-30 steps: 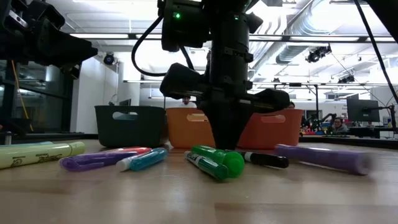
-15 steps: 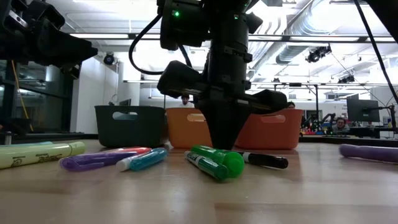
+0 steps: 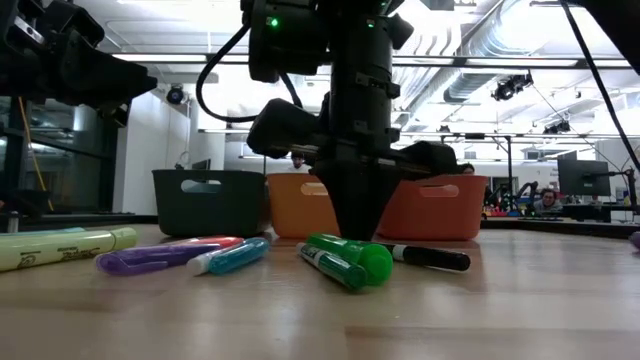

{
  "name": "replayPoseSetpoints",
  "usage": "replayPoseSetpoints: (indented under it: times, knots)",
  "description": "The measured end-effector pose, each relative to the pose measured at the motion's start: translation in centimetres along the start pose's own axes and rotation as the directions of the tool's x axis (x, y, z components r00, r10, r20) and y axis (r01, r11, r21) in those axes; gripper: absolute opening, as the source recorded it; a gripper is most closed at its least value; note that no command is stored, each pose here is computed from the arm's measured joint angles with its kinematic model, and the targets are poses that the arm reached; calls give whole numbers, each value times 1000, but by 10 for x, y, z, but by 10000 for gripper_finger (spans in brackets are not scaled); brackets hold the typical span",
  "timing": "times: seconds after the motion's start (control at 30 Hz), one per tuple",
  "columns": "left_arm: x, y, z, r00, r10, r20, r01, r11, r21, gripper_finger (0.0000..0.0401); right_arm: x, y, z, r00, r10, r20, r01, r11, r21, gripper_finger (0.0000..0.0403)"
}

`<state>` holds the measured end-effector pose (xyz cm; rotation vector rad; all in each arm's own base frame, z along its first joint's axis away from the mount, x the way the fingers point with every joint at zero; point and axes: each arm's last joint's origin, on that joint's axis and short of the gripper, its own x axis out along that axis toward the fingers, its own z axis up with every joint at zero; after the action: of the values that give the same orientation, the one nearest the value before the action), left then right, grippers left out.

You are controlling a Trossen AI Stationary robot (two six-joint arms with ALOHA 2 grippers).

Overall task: Pick & Place Markers
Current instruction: Put the black marker pen into the blue bin

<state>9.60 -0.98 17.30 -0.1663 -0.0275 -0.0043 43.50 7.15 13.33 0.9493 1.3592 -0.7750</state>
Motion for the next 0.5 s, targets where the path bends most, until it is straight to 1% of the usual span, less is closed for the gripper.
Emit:
replayPoseSetpoints:
  times: [0.23, 0.5]
  knots:
    - [0, 0, 0, 1000, 0, 0, 0, 1000, 0, 94, -16, 8, 3, 999, -16, 34, 17, 999, -29, 15]
    - [0, 0, 0, 1000, 0, 0, 0, 1000, 0, 94, -47, 17, 13, 994, 2, 110, 4, 998, -57, 15]
